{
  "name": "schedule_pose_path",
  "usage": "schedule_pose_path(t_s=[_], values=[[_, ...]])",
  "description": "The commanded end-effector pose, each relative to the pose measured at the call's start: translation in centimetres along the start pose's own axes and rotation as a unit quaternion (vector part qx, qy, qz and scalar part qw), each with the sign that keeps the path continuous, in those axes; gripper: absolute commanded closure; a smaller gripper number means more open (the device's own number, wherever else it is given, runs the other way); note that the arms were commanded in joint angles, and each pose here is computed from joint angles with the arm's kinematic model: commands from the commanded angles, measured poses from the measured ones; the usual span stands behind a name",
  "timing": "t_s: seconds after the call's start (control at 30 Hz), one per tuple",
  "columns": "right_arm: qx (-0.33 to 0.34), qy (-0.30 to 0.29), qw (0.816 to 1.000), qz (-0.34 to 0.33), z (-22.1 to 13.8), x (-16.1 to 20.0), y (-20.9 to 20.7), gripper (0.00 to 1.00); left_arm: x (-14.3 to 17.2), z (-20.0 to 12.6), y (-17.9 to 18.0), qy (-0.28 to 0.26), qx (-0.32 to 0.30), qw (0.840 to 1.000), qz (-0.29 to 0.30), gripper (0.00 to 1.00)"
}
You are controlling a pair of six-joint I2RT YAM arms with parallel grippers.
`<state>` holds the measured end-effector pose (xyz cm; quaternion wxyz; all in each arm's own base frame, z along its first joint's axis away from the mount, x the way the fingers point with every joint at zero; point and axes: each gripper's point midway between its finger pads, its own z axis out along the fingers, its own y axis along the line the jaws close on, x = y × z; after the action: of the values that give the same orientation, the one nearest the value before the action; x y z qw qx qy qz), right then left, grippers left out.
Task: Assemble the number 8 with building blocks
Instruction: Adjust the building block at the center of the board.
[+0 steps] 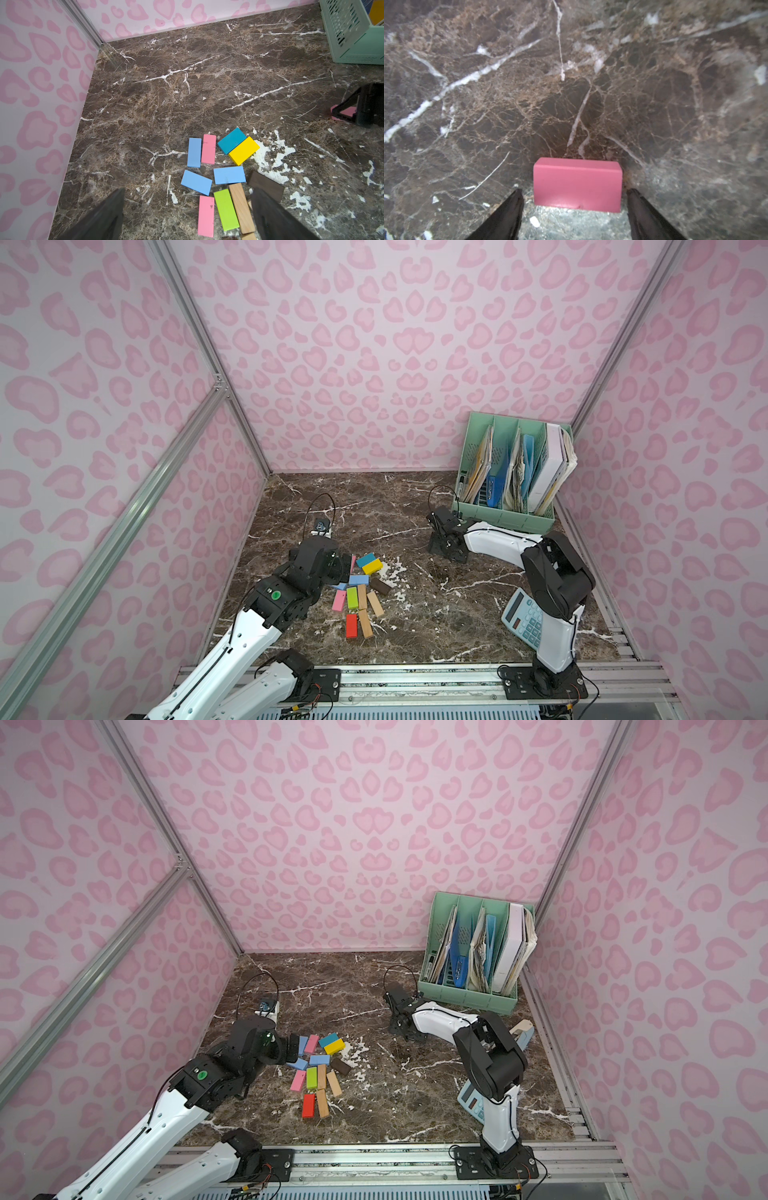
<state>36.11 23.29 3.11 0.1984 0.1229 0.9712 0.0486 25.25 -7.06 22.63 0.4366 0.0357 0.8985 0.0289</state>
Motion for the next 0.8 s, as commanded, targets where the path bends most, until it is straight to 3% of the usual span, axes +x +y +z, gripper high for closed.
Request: schedule_pose_path(t_s=[0.0, 0.47, 0.77], values=[[0.005, 0.000, 1.000, 0.014, 0.2, -0.1, 0.2, 0.23, 0.3, 0.0, 0.1, 0.007, -0.002, 1.000, -0.002, 0.02], [0.040, 0.007, 0.999, -0.018, 1.2, -0.1, -0.4, 0.37, 0.4, 0.0, 0.1, 0.008, -0.001, 1.000, -0.001, 0.02], [0.058, 0.017, 0.993, -0.105, 1.4, 0.1, -1.3, 0.44, 0.4, 0.0, 0.0, 0.009, 0.001, 1.000, -0.001, 0.01]])
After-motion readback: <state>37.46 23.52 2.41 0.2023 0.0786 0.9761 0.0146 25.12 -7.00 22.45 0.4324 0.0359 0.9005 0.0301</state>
